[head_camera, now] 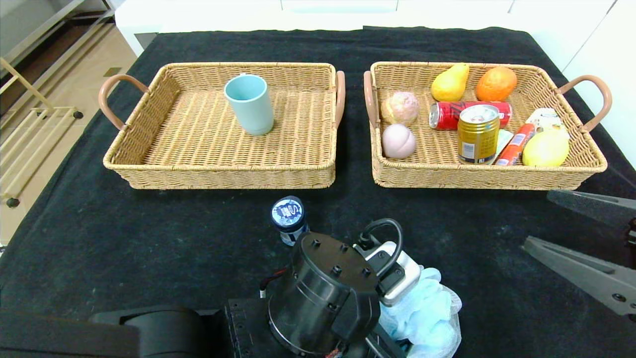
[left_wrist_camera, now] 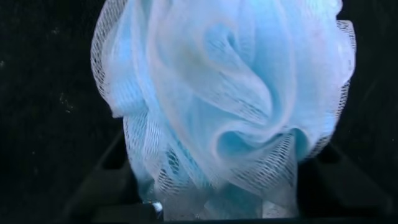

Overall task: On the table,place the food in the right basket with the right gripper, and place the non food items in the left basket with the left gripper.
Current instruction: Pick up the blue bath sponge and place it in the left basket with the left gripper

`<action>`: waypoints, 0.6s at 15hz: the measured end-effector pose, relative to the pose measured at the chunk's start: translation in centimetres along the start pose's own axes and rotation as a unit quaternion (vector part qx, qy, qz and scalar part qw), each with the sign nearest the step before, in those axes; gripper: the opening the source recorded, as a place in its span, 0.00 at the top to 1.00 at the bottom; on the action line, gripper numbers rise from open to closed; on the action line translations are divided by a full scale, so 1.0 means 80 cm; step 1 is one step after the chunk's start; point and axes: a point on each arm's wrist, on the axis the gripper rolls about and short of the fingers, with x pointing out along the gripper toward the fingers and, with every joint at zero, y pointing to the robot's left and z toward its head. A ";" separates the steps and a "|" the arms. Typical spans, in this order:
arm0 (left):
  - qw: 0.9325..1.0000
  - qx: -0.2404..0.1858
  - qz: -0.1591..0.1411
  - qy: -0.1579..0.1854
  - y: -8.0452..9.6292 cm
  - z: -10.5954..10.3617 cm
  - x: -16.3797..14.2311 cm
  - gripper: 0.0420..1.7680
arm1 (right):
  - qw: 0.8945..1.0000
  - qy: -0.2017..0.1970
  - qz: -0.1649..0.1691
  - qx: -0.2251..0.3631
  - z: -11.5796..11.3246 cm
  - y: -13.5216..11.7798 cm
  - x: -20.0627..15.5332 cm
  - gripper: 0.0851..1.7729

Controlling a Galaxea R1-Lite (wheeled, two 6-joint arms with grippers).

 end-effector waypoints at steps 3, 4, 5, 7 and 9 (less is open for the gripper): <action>1.000 -0.002 0.002 0.000 0.002 0.000 0.000 0.50 | 1.000 0.002 0.001 0.000 -0.001 0.000 0.000 0.04; 1.000 -0.002 0.002 0.000 0.002 0.000 0.000 0.54 | 1.000 0.003 0.002 0.001 -0.002 0.000 0.001 0.04; 1.000 -0.001 0.003 0.002 0.002 -0.002 0.001 0.58 | 1.000 0.003 0.002 0.001 -0.002 0.000 0.001 0.04; 1.000 -0.004 0.003 0.006 0.002 -0.004 0.002 0.71 | 1.000 0.004 0.002 0.001 -0.002 0.000 0.001 0.04; 1.000 -0.007 0.003 0.008 0.002 -0.005 0.004 0.73 | 1.000 0.004 0.002 0.001 -0.002 0.000 0.001 0.04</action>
